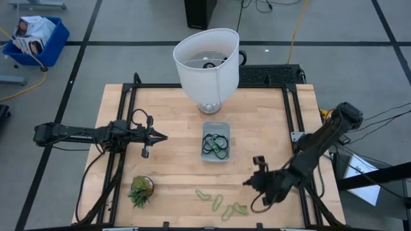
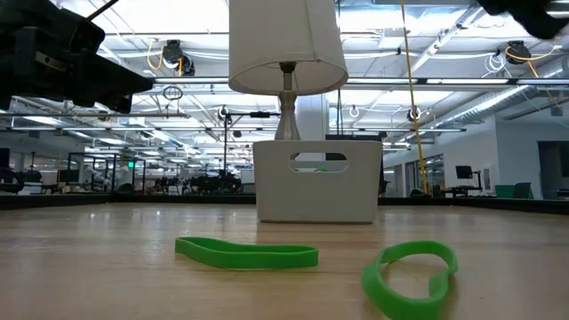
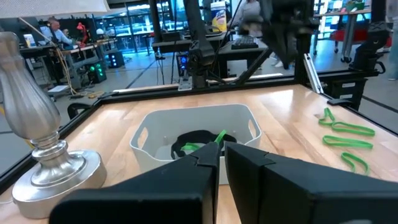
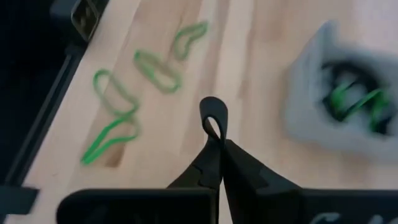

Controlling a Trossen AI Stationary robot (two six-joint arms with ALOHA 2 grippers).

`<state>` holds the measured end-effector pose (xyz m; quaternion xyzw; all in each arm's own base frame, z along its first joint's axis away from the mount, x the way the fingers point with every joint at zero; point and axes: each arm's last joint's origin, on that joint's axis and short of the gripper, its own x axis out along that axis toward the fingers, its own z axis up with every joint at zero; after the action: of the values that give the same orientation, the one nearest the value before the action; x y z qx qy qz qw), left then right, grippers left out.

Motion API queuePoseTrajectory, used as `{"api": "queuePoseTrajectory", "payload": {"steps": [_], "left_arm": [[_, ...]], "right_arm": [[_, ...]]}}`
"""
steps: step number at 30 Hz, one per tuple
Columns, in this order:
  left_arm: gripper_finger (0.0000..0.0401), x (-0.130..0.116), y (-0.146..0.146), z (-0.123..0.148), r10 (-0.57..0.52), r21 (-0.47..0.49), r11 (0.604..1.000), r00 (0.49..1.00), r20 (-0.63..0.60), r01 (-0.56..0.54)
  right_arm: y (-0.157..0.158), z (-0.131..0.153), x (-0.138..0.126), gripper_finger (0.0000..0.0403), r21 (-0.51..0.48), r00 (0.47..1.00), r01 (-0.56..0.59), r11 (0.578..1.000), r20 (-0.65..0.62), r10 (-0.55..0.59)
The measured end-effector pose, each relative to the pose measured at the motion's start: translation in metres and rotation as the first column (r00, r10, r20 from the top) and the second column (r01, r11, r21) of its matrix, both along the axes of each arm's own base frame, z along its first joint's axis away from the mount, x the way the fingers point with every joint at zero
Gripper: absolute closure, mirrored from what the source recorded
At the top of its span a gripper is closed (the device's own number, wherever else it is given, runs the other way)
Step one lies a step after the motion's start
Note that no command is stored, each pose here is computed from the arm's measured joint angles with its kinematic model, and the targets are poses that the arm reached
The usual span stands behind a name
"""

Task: Pick and place rubber bands into bin
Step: Put the black rubber band into the gray bin

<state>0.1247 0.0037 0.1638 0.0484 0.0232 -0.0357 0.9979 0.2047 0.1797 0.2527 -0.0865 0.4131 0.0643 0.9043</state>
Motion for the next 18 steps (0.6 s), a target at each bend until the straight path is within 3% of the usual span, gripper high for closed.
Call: {"api": "queuePoseTrajectory", "payload": {"steps": [4, 9, 18], "left_arm": [[0.0366, 0.0, 0.0, 0.0, 0.0, 0.001, 1.0, 1.0, -0.002, 0.0], [0.0366, 0.0, 0.0, -0.001, -0.001, 0.019, 1.0, 1.0, -0.013, 0.002], [0.0366, 0.0, 0.0, -0.002, -0.001, 0.023, 1.0, 1.0, -0.022, 0.002]], "right_arm": [[-0.024, 0.026, -0.01, 0.0402, -0.037, 0.993, -0.034, 0.999, 0.111, 0.038], [-0.056, 0.036, -0.033, 0.0402, -0.026, 0.973, -0.046, 0.999, 0.226, 0.05], [-0.101, 0.001, -0.076, 0.0402, 0.084, 0.868, -0.086, 0.993, 0.495, 0.034]]}}
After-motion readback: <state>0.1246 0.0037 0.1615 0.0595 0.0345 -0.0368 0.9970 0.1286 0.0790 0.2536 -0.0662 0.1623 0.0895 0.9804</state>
